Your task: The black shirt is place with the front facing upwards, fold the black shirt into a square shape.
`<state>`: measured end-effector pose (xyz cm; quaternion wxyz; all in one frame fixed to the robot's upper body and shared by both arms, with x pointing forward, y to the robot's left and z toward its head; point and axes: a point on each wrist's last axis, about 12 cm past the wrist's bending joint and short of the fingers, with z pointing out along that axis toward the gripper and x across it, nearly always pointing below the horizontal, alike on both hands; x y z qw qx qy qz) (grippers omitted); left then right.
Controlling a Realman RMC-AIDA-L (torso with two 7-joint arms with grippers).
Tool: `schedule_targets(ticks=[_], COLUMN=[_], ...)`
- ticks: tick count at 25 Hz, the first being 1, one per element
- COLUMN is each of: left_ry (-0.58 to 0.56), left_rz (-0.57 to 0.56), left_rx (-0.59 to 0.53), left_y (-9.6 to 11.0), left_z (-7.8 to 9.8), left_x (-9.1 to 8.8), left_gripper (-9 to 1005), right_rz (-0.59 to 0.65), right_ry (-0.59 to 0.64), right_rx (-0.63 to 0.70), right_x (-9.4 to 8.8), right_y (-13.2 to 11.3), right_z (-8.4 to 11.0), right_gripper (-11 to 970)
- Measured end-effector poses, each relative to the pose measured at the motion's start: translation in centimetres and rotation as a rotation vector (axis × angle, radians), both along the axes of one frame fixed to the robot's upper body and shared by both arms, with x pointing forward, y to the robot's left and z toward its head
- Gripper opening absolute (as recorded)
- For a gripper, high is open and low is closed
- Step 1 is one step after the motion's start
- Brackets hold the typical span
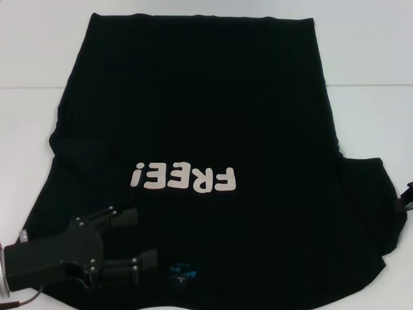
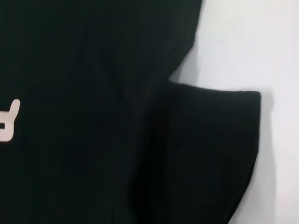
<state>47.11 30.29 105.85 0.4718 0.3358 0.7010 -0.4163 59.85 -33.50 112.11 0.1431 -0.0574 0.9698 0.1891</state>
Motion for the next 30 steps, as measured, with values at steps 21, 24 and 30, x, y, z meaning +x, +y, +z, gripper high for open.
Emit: schedule_targets(ticks=[21, 24, 30], left_ry=[0.014, 0.013, 0.013], left_rz=[0.015, 0.016, 0.017], left_rx=[0.0, 0.0, 0.0], left_y=[0.6, 0.7, 0.7], left_z=[0.0, 0.0, 0.0], left_x=[-0.3, -0.2, -0.2], left_gripper=[951, 951, 952], right_rz=[0.039, 0.111, 0.243], right_ry=[-0.213, -0.23, -0.236], right_rx=[0.106, 0.115, 0.115], right_x=[2.8, 3.6, 4.5], right_y=[1.8, 4.2, 8.7], right_z=[4.5, 5.2, 5.9], right_gripper=[31, 33, 38])
